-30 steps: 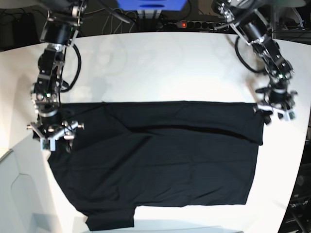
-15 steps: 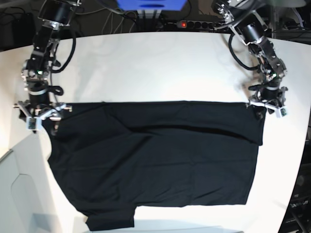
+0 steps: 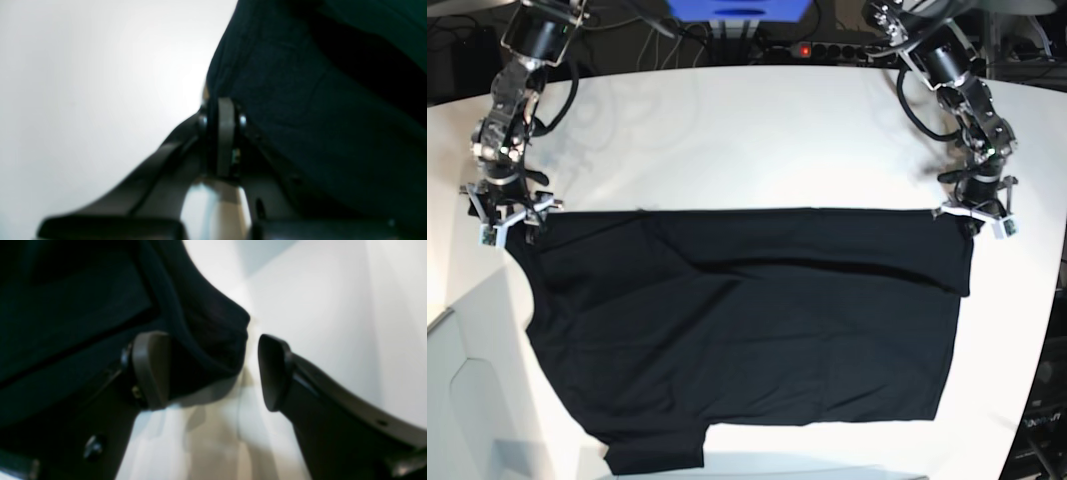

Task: Fold the T-shirt properly
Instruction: 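Drag the folded edge back toward the robot with both grippers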

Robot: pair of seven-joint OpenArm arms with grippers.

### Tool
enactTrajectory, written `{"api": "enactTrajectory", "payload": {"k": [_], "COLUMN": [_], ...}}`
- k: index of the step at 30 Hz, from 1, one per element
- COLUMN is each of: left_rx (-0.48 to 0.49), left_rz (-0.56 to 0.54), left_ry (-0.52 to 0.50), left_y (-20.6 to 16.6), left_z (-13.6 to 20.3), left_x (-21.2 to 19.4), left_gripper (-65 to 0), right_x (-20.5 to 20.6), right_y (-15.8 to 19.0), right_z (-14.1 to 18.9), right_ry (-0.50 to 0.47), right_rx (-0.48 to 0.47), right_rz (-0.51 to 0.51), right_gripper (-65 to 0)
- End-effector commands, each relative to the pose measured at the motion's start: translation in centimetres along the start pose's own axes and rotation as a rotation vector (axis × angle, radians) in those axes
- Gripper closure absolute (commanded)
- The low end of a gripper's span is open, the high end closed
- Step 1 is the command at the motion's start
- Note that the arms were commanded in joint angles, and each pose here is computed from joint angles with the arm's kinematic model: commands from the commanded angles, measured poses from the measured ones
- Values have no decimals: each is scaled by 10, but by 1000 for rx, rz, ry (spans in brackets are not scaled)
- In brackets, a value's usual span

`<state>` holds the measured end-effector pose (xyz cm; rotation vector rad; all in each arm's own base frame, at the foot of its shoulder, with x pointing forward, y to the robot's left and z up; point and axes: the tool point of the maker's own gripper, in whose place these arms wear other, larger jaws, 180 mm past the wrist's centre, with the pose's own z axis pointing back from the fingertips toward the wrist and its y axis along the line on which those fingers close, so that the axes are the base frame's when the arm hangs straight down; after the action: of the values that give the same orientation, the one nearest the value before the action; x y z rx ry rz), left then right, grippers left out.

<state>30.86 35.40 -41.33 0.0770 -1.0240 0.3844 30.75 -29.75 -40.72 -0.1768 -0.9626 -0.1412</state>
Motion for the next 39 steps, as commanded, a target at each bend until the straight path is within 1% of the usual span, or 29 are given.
{"api": "enactTrajectory", "payload": {"k": [1,5,7,8,14,15,18,21,24,30,32,35,36,39], "left_rx": [10,13,14,14,21,21,28,34,40,44,44,45,37,16], "left_rz": [-13,-13,-14,-14,-22,-22,-33,-48,-73,-150,-164,-171,-158,-126], "left_ry": [-20,-20,-21,-21,-4,-3,9,4,-13,-124,-150,-139,-148,-127], "left_y": [5,7,8,8,12,12,17,20,22,16,13,9,6,3], "left_z": [0,1,1,1,5,5,9,14,21,42,45,45,43,40], "left_x": [11,11,12,12,5,4,-2,-1,6,46,59,69,79,91], "left_gripper": [0,0,0,0,0,0,0,0,0,0,0,0,0,0], "right_x": [16,5,-4,-8,-21,-20,-25,-11,10,64,76,105,113,133], "right_y": [-5,-8,-8,-8,-10,-10,-12,-19,-20,-14,-15,-3,-3,4], "right_z": [-1,-3,-5,-6,-6,-6,-1,8,18,40,43,38,36,30], "right_ry": [-49,-17,6,16,50,48,56,20,-40,-181,-184,-200,-201,-200], "right_rx": [2,3,5,6,2,2,-1,-11,-18,-26,-34,-19,-19,-8], "right_rz": [11,16,12,10,1,2,15,53,83,135,145,159,169,183], "right_gripper": [-411,-407,-370,-335,-40,0,0,0,0,0,0,0,0,0]}}
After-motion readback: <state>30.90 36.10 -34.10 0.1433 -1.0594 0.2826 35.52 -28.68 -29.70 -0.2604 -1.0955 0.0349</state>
